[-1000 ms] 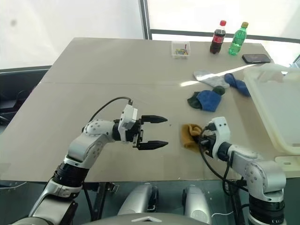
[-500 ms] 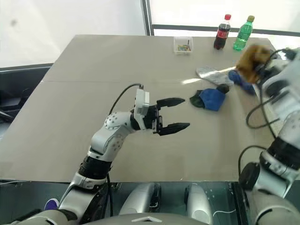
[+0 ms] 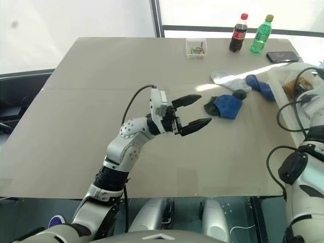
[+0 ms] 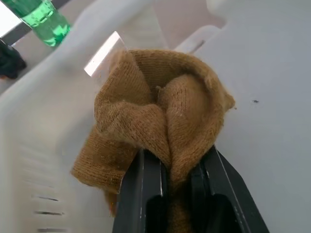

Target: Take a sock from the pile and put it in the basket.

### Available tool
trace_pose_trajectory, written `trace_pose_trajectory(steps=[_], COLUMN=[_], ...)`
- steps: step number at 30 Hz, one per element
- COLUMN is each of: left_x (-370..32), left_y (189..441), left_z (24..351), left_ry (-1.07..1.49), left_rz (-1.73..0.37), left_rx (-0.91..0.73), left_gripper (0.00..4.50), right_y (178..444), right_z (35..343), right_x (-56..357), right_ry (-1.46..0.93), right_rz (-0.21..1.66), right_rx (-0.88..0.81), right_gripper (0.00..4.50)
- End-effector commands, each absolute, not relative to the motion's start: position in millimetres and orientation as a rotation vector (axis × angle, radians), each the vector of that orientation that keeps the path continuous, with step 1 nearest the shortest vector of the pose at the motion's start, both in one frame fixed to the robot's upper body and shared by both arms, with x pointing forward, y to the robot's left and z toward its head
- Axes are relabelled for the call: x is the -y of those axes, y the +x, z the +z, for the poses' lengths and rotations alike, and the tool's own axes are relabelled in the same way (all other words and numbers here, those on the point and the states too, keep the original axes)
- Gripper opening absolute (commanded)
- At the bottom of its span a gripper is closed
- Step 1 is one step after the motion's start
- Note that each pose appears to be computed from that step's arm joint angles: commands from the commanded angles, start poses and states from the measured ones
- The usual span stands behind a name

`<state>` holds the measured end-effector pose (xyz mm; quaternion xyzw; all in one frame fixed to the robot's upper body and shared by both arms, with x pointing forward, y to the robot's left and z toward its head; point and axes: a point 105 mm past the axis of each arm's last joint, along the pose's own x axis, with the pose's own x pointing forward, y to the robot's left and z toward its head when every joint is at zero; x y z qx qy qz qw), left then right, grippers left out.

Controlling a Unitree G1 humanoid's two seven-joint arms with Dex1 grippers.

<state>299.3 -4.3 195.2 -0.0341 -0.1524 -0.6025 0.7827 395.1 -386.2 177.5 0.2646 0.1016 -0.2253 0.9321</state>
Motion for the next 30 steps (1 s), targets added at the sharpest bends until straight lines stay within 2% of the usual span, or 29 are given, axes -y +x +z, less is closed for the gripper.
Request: trace_pose_trajectory(steps=[1, 5, 6, 12, 15, 16, 18, 20, 23, 27, 30], left_x=[4, 2, 1, -6, -14, -19, -27, -41, -66, -102, -138], left_y=[297, 299, 300, 306, 316, 321, 325, 326, 319, 303, 284], left_z=[205, 204, 204, 196, 192, 190, 187, 181, 168, 158, 151], left_ry=[-0.065, -0.072, -0.073, -0.059, -0.032, -0.028, -0.019, 0.007, 0.056, 0.109, 0.129], left_rz=[-1.285, -1.264, -1.256, -1.212, -1.134, -1.092, -1.055, -1.031, -1.035, -1.037, -1.021], left_rx=[0.376, 0.369, 0.365, 0.312, 0.297, 0.3, 0.296, 0.27, 0.208, 0.129, 0.042], left_gripper=[4.5, 4.5, 4.5, 4.5, 4.5, 4.5, 4.5, 4.5, 4.5, 4.5, 4.5], right_y=[393, 381, 378, 346, 328, 317, 306, 297, 284, 264, 248], right_z=[198, 197, 198, 222, 245, 261, 271, 267, 235, 193, 176], right_x=[393, 399, 398, 389, 370, 351, 315, 272, 228, 211, 210], right_ry=[0.523, 0.567, 0.593, 0.679, 0.654, 0.497, 0.299, 0.171, -0.063, -0.225, -0.252], right_rz=[-0.469, -0.498, -0.489, -0.404, -0.27, -0.177, -0.039, 0.147, 0.334, 0.475, 0.553], right_rx=[-0.158, -0.162, -0.154, -0.009, 0.125, 0.195, 0.235, 0.205, 0.089, -0.046, -0.107], right_gripper=[2.41, 4.34, 4.43, 4.43, 4.43, 4.43, 4.43, 4.43, 4.43, 4.43, 4.43])
